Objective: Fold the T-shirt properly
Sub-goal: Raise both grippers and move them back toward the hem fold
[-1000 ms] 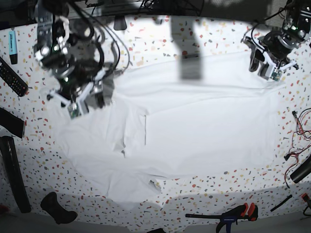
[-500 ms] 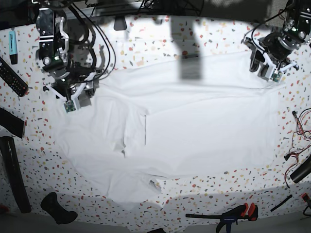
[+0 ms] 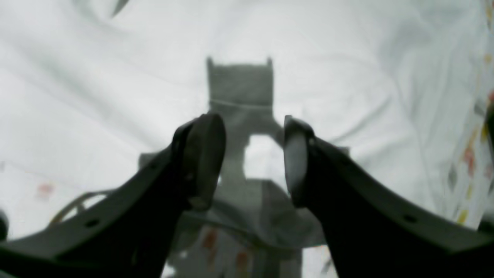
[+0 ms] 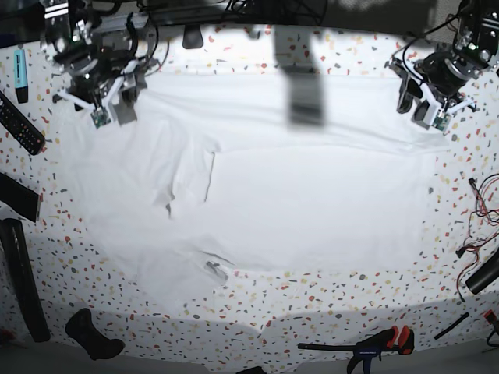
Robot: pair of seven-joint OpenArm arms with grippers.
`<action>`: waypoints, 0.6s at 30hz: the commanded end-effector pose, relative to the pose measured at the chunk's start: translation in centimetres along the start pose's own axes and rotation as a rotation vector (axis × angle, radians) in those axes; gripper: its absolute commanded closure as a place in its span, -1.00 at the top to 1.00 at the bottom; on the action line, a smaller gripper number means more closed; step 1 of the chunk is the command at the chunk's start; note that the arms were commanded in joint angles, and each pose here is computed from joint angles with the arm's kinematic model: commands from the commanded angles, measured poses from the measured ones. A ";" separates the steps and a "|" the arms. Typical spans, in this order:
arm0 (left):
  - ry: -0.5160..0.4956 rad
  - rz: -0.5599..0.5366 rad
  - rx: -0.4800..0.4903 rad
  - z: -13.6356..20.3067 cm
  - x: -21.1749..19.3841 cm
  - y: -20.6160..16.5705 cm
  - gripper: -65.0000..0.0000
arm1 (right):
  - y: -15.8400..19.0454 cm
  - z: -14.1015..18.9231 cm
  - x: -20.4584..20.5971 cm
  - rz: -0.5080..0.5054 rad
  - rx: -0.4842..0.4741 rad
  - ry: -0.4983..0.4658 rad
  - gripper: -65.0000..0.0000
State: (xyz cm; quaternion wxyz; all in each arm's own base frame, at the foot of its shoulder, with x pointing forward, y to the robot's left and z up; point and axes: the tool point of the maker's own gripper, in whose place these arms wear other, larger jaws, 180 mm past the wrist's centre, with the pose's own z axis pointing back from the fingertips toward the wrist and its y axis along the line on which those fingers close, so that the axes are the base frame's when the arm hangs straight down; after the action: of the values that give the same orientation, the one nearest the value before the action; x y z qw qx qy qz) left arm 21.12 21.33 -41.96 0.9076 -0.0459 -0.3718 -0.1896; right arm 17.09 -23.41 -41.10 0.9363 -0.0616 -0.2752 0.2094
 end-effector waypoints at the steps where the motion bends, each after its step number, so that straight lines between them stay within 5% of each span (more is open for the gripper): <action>1: 0.019 -0.017 0.005 0.5 -0.4 0.3 -0.34 | 0.2 0.7 -0.8 0.031 0.000 0.038 -0.12; 18: 0.129 0.004 0.006 4.4 -5.1 -0.8 -0.34 | 2.3 3.2 -2.2 0.066 0.038 0.069 -0.12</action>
State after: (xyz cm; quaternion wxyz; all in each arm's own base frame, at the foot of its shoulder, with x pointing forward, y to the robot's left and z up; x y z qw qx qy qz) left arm 14.94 22.56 -42.38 0.9281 -0.0419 -0.3239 -0.1790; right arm 12.77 -22.26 -40.41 0.9415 -0.0587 -0.2337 0.2355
